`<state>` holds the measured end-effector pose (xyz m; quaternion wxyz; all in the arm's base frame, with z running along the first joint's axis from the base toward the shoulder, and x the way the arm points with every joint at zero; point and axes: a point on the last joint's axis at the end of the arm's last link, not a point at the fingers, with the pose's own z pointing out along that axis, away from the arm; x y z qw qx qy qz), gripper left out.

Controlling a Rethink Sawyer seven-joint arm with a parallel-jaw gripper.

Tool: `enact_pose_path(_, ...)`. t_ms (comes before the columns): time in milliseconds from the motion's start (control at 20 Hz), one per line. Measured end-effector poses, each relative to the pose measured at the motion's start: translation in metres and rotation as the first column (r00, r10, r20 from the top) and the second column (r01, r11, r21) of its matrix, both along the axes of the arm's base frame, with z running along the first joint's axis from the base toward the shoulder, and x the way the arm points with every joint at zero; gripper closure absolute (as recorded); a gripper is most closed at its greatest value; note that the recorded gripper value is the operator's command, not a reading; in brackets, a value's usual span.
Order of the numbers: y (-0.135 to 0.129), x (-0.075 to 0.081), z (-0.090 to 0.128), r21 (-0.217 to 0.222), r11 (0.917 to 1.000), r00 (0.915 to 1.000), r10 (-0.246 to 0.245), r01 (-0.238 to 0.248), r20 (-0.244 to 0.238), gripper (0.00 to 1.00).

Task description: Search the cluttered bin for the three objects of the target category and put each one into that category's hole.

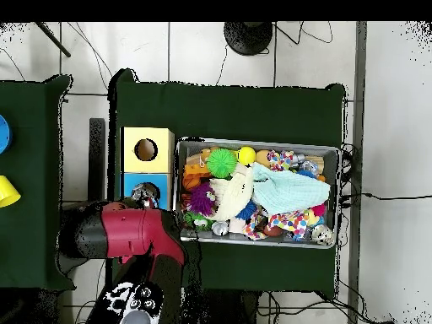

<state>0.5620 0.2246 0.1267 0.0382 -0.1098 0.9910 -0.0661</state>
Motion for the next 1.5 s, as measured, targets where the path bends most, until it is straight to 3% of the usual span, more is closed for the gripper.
enact_pose_path(350,-0.002,0.000,-0.031,-0.015,0.9998,1.0000,0.009,-0.009,-0.001,1.00)
enact_pose_path(1500,-0.004,0.012,-0.039,-0.027,0.9995,0.9995,0.016,-0.015,0.026,1.00)
